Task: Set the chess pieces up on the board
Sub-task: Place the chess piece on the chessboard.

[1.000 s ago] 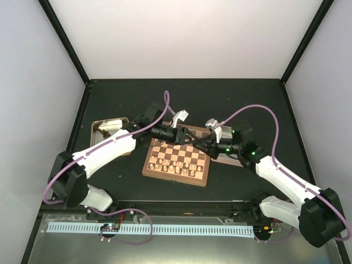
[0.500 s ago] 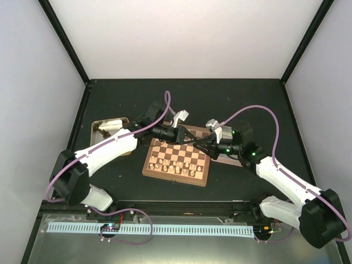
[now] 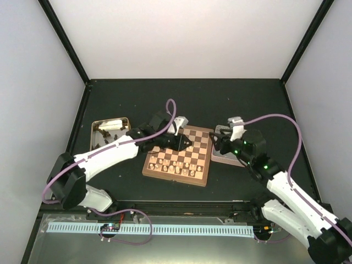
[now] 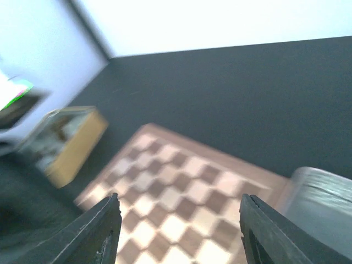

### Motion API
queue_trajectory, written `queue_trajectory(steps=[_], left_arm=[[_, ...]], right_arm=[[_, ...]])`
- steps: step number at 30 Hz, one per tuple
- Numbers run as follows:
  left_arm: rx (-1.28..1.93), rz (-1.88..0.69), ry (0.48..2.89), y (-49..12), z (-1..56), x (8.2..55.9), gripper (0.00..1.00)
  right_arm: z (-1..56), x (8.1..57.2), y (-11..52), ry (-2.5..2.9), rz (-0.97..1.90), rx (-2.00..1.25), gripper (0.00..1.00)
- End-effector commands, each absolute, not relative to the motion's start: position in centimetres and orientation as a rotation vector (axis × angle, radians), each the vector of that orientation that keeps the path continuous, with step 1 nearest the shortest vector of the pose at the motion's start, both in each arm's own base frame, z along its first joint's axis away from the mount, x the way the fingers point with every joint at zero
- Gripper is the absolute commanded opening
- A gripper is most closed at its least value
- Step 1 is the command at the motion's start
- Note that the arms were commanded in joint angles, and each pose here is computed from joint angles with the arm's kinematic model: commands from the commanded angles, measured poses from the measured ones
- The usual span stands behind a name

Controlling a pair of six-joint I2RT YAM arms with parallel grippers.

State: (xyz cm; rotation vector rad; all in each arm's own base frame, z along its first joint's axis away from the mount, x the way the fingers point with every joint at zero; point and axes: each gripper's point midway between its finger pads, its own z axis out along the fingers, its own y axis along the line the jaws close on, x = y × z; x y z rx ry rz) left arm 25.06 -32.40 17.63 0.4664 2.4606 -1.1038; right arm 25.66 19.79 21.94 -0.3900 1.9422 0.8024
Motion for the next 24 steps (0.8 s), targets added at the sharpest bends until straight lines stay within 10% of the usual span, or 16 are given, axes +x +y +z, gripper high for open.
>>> queue_trajectory(steps=[1,24], left_arm=[[0.653,-0.809,2.315,-33.1,17.8,24.0,0.05],[1.245,-0.428,2.126,-38.9,8.8,16.1,0.07]], right_arm=[[20.1,28.5,9.7,1.961,0.331,0.182,0.61],[16.7,28.1,5.7,2.037,0.218,0.447,0.66]])
